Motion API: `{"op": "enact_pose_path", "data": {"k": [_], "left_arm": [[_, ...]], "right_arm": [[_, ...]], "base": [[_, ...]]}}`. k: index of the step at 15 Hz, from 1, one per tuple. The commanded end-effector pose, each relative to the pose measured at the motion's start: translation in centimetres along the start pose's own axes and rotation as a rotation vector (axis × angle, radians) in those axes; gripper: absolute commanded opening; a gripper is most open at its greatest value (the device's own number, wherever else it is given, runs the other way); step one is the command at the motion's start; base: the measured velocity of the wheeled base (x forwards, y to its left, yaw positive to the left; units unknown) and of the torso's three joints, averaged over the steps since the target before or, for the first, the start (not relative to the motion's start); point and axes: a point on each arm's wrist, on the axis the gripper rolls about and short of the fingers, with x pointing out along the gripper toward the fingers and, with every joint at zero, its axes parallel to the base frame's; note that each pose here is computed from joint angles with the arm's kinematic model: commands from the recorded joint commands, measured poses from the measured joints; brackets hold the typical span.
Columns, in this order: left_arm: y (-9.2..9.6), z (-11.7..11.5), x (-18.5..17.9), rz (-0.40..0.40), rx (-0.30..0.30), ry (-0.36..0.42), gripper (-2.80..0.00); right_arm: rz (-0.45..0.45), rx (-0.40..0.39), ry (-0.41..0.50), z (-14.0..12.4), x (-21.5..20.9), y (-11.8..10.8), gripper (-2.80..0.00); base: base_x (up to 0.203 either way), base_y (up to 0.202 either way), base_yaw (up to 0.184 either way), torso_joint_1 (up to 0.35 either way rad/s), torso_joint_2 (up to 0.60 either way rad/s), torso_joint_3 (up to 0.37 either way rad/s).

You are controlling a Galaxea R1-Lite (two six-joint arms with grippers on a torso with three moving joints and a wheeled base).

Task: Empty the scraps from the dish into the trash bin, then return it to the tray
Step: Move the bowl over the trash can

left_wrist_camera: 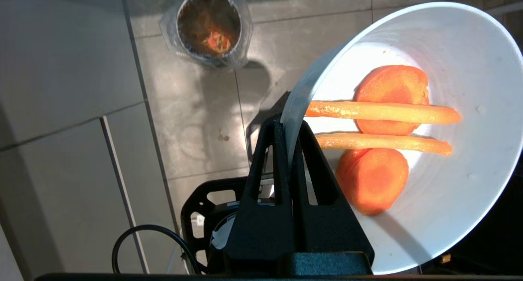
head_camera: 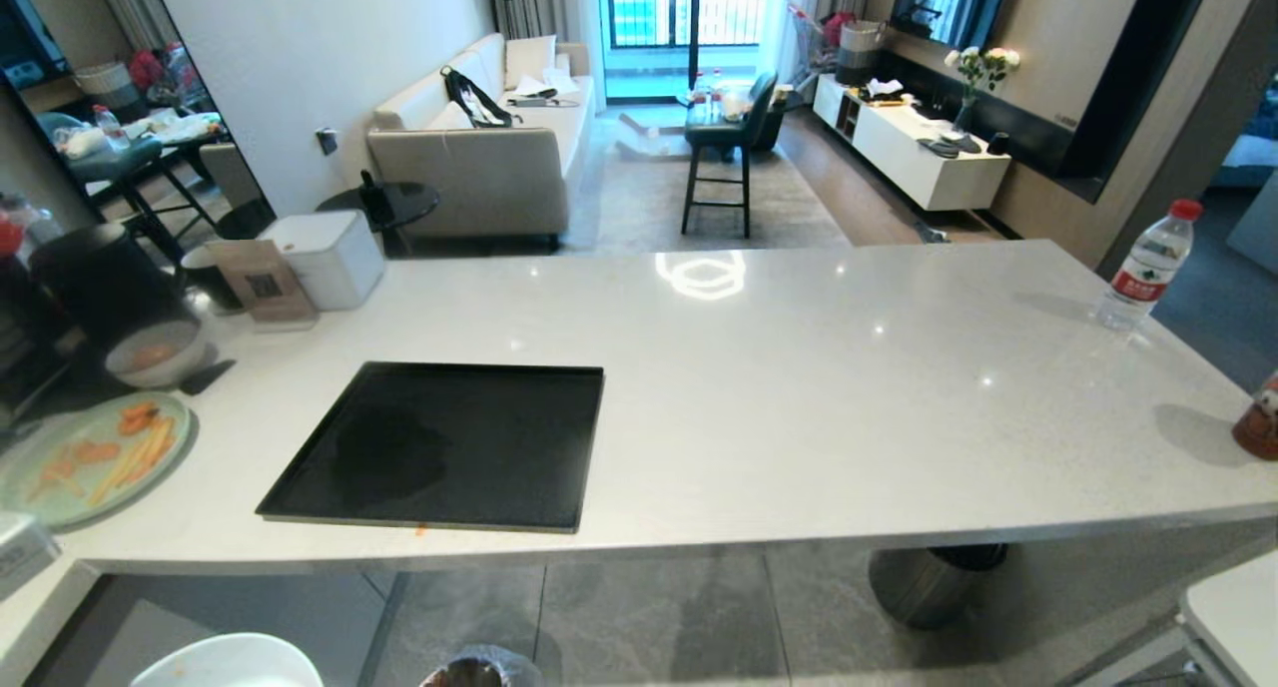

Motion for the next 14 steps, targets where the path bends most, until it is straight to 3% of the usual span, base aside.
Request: {"op": "enact_pose_path", "data": {"k": [1,8,14], "left_arm": [[0.0,-0.07,0.08,-0.001,-0.003,0.009,-2.8],[0.01,-0.14,0.16,-0.001,-0.003,0.012,-2.8],[-0.03,-0.15,0.15,-0.004,0.002,0.01,-2.8]], "right_arm": [[0.001,0.0,-0.002,0.02,-0.01,0.0,-2.8],[0.001,0.0,-0.001,0.01,0.0,0.0,-2.8],[0.001,0.0,-0.002,0.04,-0.01,0.0,-2.8]], "base": [[-0.191,0.0,0.001,0.0,0.01,-0.002],[-0.192,0.0,-0.001,0.003,0.0,0.005],[-0.015,0.0,0.0,0.0,0.0,0.001]]}}
